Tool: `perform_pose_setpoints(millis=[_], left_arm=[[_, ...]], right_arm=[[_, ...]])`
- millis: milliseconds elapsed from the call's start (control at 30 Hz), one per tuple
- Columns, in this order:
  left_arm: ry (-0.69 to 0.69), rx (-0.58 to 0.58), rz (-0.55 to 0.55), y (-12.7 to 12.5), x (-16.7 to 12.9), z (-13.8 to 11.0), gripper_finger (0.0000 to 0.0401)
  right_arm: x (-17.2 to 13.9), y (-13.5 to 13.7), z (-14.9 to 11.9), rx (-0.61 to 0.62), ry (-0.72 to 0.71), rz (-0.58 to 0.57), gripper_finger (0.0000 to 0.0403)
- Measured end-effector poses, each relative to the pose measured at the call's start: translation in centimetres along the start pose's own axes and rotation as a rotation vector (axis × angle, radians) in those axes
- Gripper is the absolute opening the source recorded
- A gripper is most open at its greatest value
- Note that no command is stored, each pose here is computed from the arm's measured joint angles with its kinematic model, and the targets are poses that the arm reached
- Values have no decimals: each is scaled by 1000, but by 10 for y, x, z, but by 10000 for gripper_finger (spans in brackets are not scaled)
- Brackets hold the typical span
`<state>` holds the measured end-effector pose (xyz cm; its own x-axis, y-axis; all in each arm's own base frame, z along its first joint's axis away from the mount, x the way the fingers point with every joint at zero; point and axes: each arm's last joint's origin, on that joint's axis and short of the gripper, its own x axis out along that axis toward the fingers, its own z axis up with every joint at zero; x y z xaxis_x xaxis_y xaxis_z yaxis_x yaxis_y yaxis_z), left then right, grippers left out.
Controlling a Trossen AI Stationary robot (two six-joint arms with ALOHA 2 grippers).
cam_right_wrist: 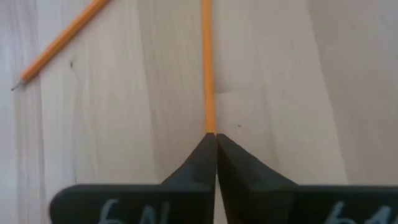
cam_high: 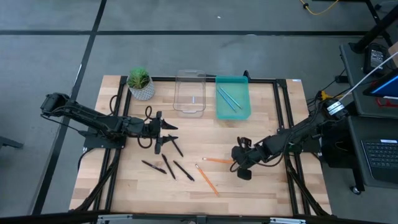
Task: Sort pens & pencils
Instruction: Put the orange pencil into the blue bin
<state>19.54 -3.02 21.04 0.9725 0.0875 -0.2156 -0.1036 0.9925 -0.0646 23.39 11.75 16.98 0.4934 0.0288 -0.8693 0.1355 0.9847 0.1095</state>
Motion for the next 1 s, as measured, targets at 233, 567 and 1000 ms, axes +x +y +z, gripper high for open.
perform_pose_setpoints(millis=[233,567,1000], left_arm=[[1,0,0,0,0,0,190],[0,-5,0,0,0,0,190],[-6,-50,-15,0,-1,1,190]], right_arm=[[0,1,1,-58,-1,23,47],[0,-1,2,-32,15,46,107],[13,-9,11,89,27,68,188]])
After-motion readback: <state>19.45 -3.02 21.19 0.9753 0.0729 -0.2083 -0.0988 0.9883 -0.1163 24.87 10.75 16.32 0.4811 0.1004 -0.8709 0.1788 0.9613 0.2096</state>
